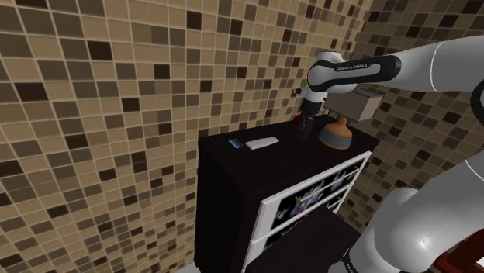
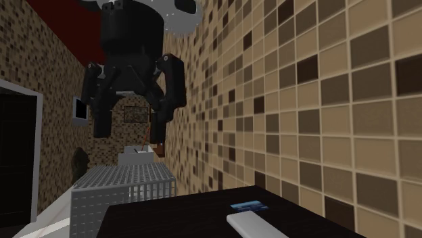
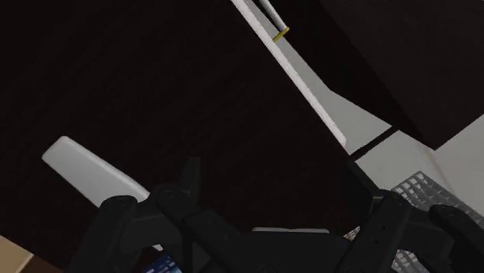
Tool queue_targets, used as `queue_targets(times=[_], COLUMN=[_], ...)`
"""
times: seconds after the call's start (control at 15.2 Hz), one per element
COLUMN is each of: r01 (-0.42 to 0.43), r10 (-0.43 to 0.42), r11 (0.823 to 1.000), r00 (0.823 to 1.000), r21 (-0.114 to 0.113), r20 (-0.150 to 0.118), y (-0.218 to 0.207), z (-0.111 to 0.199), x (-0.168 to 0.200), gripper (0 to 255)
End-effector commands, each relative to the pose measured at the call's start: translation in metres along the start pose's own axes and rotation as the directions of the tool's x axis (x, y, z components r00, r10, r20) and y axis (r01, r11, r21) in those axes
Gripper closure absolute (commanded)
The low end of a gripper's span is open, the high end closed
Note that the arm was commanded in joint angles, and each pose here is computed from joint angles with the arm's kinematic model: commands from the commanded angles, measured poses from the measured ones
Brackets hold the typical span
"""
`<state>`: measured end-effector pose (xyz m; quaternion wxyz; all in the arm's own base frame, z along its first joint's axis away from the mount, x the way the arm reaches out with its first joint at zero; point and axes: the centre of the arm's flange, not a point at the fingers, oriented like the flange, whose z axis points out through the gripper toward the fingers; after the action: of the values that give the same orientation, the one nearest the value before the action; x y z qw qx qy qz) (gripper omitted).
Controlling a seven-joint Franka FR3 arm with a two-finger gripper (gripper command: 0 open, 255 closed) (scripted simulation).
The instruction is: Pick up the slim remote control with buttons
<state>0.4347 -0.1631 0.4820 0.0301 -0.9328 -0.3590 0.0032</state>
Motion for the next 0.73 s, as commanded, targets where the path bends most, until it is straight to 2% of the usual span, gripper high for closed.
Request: queue_targets(times=[0.0,0.13,0.33,0.46,0.66], r01=[0.081,0.156,0.266,0.337,0.441], r10=[-0.081,-0.155,-0.265,-0.337,-0.440], r11=[0.997,0.988,0.964,0.941,0.897], r00=[0.997,0.988,0.964,0.941,0.897], r21=[-0.006,-0.009,-0.014,-0.016,-0.019], r20=[0.004,0.008,0.014,0.018,0.025], y=[0.023,0.044,0.073,0.092,0.118], z=[0.016,0.029,0.047,0.060,0.079], x=[0.008,0.018,0.035,0.049,0.071], gripper=[0,0,0,0,0])
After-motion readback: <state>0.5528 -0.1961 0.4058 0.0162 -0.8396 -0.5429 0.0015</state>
